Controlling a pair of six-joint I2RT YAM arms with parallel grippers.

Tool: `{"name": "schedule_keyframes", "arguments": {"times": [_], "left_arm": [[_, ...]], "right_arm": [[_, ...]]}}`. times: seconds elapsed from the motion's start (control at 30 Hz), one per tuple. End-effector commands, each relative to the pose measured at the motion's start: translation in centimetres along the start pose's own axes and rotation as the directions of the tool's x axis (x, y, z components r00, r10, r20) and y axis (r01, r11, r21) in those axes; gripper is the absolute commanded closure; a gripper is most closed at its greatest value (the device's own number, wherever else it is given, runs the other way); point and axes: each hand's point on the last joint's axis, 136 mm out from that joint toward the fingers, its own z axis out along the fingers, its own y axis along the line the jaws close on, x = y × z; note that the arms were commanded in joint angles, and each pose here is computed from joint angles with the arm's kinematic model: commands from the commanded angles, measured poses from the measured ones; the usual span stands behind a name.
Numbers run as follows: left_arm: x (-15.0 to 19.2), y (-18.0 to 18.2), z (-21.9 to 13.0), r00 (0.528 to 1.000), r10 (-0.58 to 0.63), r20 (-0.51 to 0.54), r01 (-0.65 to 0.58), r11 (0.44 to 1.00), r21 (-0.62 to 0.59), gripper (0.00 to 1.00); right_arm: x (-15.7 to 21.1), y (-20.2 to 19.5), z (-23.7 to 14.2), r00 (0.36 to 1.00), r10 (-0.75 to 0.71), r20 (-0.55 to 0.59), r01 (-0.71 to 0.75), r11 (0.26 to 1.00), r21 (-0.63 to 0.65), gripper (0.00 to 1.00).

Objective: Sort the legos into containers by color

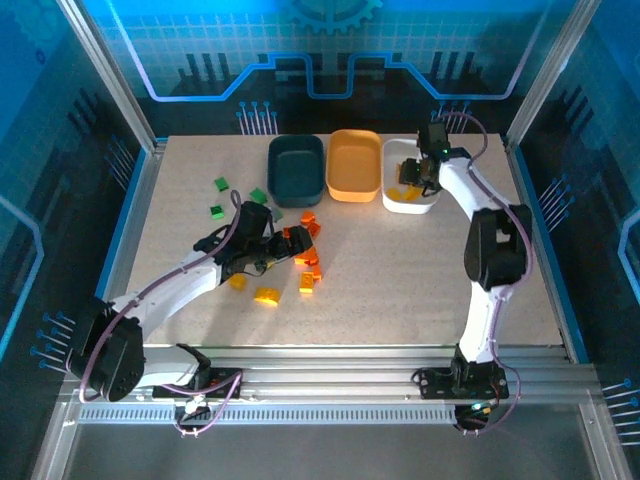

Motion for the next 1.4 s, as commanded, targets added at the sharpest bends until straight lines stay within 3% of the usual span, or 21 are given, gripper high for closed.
{"name": "schedule_keyframes", "arguments": {"times": [0.0,0.17,0.37,0.47,0.9,1.37], "left_arm": [[-2.1,3.4,-1.6,0.995,-0.051,0.084,0.063,0.987,-0.149,0.01],[-2.8,7.3,-2.7,0.965,-0.249,0.080,0.258,0.956,-0.139,0.01],[-0.9,9.1,-4.1,0.958,-0.272,0.089,0.283,0.948,-0.143,0.01],[0.2,9.6,-5.0,0.957,-0.271,0.102,0.284,0.949,-0.138,0.01],[1.7,10.2,-7.2,0.957,-0.255,0.141,0.271,0.956,-0.108,0.01],[2.1,10.1,-7.0,0.957,-0.261,0.124,0.273,0.957,-0.098,0.01]], "right_arm": [[1.6,7.9,-5.4,0.989,-0.092,0.116,0.105,0.988,-0.114,0.43],[9.9,16.5,-6.1,0.967,-0.250,0.056,0.256,0.942,-0.215,0.34],[17.9,24.2,-4.3,0.907,-0.420,-0.040,0.384,0.860,-0.336,0.38],[20.1,25.4,-2.9,0.884,-0.460,-0.090,0.408,0.849,-0.335,0.43],[24.4,21.9,-1.7,0.858,-0.487,-0.164,0.440,0.861,-0.254,0.52],[21.2,17.6,-3.1,0.875,-0.465,-0.131,0.440,0.880,-0.181,0.53]]}}
